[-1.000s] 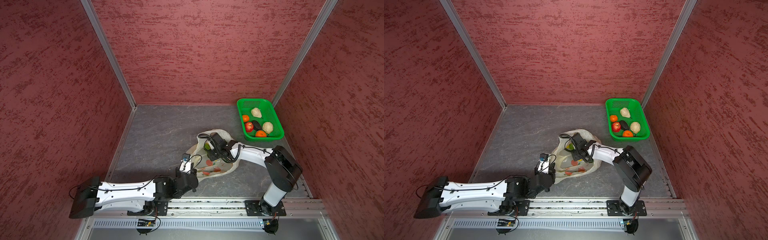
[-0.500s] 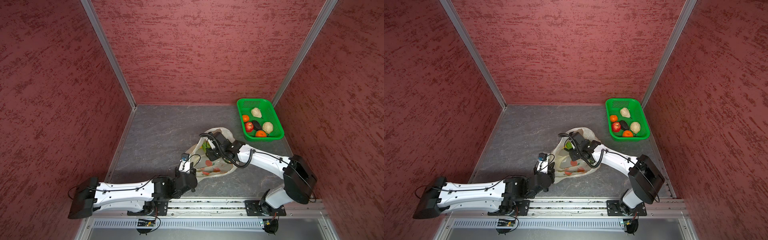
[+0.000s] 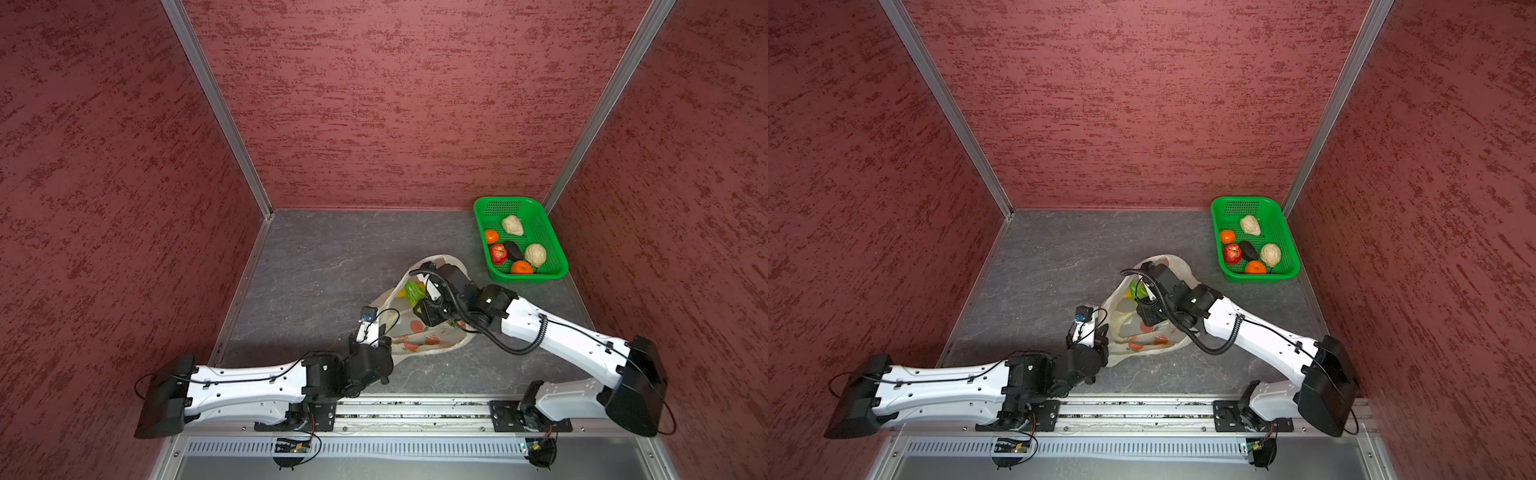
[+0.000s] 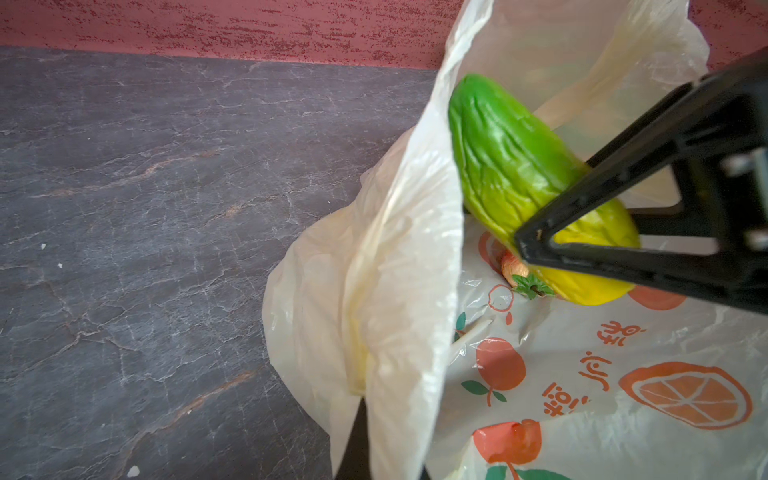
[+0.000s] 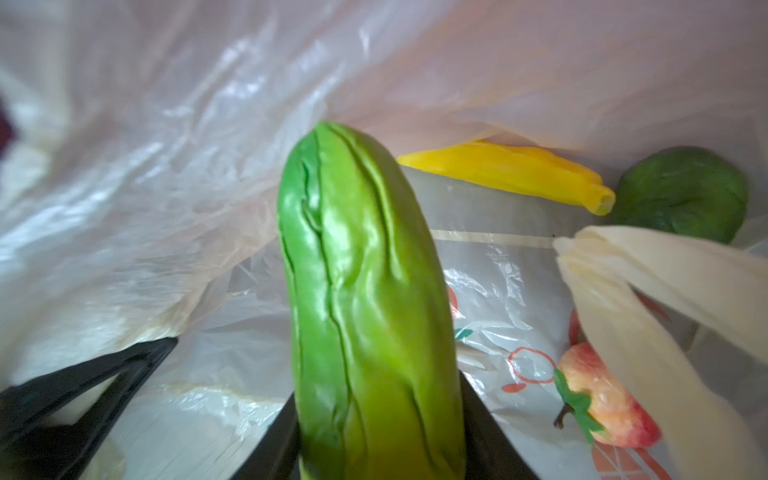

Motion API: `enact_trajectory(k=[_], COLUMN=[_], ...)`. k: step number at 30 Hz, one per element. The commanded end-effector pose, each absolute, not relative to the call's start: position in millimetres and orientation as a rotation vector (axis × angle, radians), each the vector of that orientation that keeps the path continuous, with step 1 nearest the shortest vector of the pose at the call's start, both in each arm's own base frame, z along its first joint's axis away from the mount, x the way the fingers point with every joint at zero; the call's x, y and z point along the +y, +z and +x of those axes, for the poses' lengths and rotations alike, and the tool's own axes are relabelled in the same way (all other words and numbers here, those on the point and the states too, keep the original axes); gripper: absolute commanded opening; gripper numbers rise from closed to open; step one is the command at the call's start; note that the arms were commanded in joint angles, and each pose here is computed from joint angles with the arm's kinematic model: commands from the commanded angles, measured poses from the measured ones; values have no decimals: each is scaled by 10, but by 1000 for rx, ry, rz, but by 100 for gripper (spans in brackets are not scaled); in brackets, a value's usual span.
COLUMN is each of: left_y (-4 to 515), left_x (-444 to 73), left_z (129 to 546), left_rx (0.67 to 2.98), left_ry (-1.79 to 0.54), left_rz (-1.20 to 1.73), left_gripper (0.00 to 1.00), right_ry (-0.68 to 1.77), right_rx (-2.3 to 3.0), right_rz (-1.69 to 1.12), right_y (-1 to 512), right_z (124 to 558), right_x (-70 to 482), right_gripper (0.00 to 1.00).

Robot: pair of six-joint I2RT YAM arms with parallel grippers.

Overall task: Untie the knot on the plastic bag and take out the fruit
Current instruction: 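Close the right gripper on the green-yellow papaya and lift it out, then carry the papaya with the right gripper and release it into the basket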

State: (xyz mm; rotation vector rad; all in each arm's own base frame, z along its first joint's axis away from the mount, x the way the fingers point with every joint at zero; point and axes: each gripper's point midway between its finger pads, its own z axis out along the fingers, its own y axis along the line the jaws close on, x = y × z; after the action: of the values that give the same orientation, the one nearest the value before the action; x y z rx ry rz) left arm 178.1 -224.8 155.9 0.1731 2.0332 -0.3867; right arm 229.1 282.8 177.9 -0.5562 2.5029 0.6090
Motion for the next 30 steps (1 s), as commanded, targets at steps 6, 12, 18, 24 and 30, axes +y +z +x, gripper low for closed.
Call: enact_trajectory(k=[6, 12, 18, 24, 30], left_y=[1581, 1598, 1601, 1589, 1613], left_x=[-2155, -2116, -2102, -2127, -2156], left_z=[1807, 1800, 1799, 1791, 1791], left_rx=[2014, 2012, 2012, 2016, 2016], left_ry=[-359, -354, -348, -354, -356], left_rz=[152, 148, 150, 154, 157], left_gripper=[0, 0, 0, 0, 0], right_ry=[662, 618, 593, 475, 288], right_rx=[2469, 2407, 2346, 2311, 2312], right_rz=[-509, -452, -332, -122, 94], right_y=[2292, 2677, 2958, 2922, 2684], right_z=[2149, 2259, 2570, 3121, 3751], right_x=[2702, 2541, 2231, 1667, 959], right_gripper=[35, 35, 35, 35, 35])
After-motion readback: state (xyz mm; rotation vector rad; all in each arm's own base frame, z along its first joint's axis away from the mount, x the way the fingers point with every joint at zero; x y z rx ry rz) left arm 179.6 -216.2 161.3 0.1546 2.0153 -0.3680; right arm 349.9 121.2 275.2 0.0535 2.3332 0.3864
